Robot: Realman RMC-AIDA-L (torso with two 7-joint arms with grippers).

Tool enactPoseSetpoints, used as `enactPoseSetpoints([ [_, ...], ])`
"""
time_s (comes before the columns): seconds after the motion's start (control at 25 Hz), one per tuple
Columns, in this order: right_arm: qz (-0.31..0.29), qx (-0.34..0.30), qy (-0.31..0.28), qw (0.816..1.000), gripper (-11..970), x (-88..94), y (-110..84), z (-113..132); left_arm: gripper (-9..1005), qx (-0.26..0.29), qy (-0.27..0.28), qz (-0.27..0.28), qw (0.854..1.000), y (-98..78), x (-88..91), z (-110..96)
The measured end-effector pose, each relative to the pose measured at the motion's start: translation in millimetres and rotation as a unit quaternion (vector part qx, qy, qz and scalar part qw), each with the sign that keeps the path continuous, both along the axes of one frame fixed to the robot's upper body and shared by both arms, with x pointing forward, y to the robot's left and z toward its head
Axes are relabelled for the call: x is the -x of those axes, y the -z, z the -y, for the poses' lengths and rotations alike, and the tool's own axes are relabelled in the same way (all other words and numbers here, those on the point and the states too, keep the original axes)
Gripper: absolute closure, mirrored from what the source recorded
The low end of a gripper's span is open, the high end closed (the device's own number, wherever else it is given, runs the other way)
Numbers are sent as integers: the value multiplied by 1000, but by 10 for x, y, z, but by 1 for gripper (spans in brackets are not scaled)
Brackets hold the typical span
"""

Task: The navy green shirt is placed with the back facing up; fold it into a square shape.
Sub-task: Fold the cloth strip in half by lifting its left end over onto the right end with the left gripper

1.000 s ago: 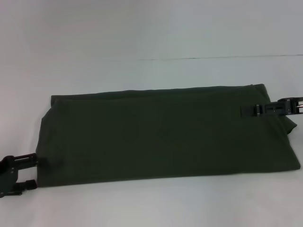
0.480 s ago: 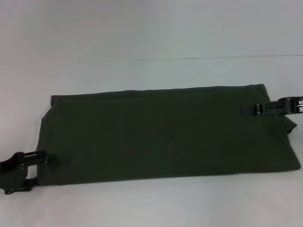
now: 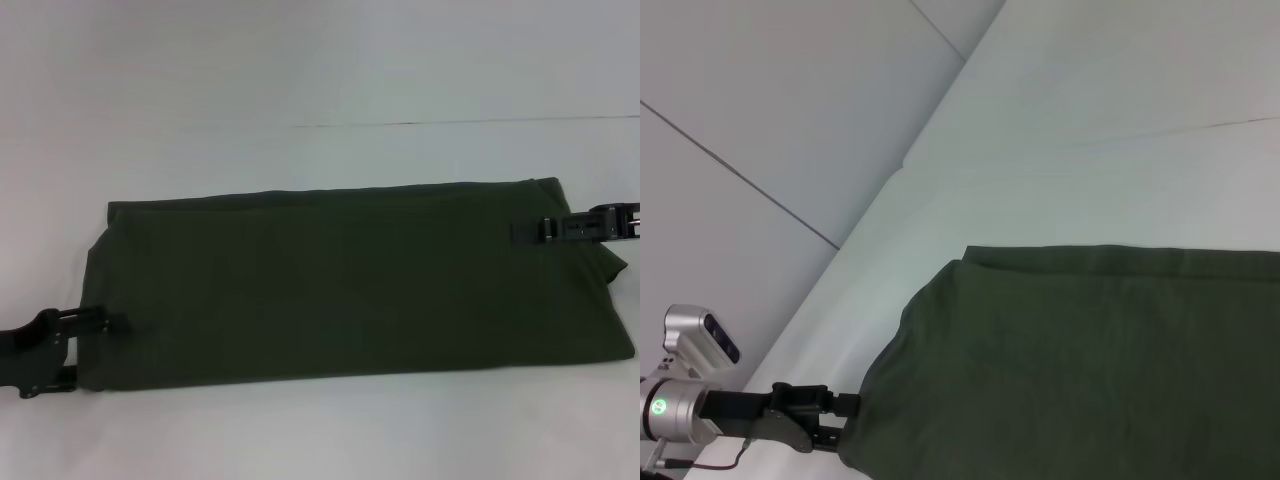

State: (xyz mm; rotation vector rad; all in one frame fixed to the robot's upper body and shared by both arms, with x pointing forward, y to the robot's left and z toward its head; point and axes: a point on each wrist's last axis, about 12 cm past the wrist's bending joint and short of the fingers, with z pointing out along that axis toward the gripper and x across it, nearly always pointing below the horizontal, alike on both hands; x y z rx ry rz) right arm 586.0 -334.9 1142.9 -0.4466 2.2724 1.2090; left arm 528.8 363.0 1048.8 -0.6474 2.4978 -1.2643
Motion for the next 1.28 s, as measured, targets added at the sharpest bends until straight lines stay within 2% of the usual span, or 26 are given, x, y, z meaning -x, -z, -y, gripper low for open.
enactPoseSetpoints([
  [0.44,-1,-1,3,1000,36,-6,-12,11,152,4,4,-2,1000,-3,-7,24],
  [0.76,-2,-2,3,1000,36,-6,-12,9,301,3,6,-1,1000,-12,-9,19],
  [0.96,-2,-2,3,1000,36,-6,-11,9,541,1,7,1,1000,-17,-13,15],
  [1.28,-2,-1,3,1000,37,-6,-11,10,591,-1,11,4,1000,-28,-32,25],
])
